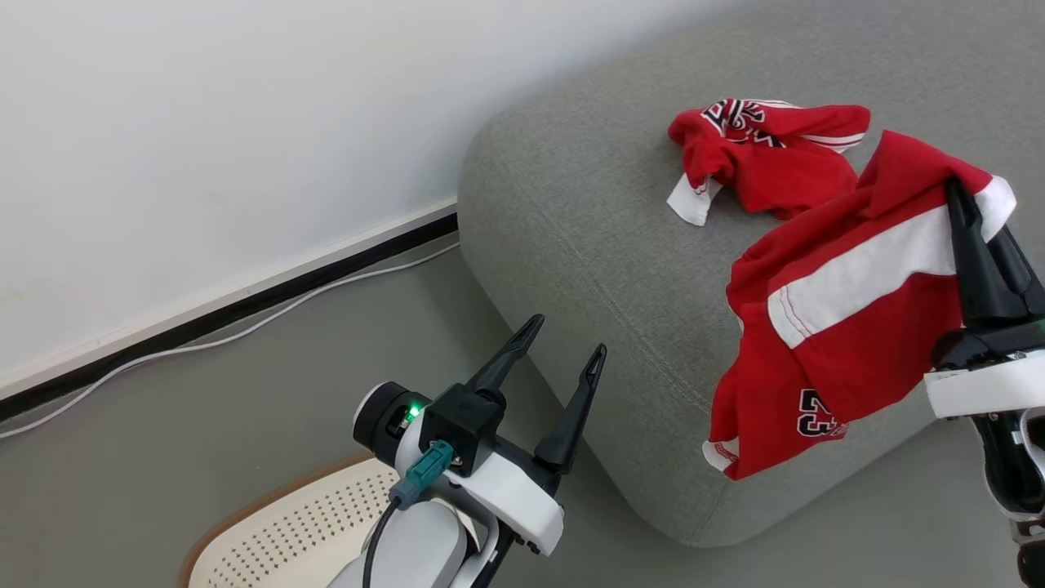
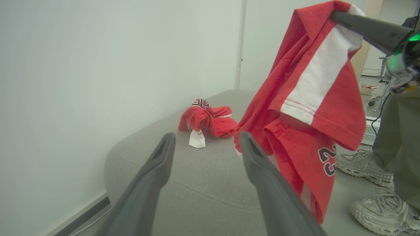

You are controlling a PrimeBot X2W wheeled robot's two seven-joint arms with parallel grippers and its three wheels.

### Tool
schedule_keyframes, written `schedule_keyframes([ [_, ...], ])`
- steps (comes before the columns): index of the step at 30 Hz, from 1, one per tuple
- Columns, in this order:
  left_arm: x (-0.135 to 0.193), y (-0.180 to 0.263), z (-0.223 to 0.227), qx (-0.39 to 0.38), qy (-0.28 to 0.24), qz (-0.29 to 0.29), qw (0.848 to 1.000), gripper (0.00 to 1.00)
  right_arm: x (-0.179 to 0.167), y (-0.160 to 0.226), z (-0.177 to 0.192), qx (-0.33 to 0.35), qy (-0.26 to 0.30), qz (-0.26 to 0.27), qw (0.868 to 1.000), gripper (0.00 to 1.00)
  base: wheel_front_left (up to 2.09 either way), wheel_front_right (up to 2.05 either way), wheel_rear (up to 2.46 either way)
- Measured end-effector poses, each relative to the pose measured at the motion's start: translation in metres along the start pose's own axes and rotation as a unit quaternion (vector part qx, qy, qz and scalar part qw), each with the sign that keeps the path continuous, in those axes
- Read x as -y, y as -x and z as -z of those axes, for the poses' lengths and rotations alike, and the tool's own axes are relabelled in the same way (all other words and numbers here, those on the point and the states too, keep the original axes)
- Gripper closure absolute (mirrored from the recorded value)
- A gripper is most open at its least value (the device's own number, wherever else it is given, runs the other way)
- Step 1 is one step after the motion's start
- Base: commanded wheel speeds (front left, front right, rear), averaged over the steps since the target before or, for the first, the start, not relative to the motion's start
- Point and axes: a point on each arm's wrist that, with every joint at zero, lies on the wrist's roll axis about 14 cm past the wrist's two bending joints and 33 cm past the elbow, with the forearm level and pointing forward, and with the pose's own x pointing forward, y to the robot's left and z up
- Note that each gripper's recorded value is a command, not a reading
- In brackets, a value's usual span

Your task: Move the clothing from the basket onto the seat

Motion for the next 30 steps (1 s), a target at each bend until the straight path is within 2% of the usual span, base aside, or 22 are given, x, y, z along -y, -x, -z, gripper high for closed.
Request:
schedule_keyframes([
  [6, 0.019, -0.008, 0.007, -0.005, 0.014, 0.034, 0.999, 0.00, 0.040, 0.024, -0.015, 0.009, 0.020, 0.062, 0.998, 1.00, 0.00, 0.00, 0.00],
  [14, 0.026, -0.010, 0.027, -0.024, 0.036, 0.053, 0.998, 0.00, 0.076, 0.028, -0.026, 0.013, 0.046, 0.113, 0.992, 1.00, 0.00, 0.00, 0.00],
  [22, 0.024, -0.014, 0.047, -0.040, 0.051, 0.058, 0.996, 0.00, 0.099, -0.018, -0.049, 0.017, 0.124, 0.107, 0.986, 1.00, 0.00, 0.00, 0.00],
  [30, 0.010, -0.019, 0.073, -0.061, 0.071, 0.051, 0.994, 0.00, 0.111, -0.079, -0.047, 0.003, 0.188, 0.096, 0.977, 1.00, 0.00, 0.00, 0.00],
])
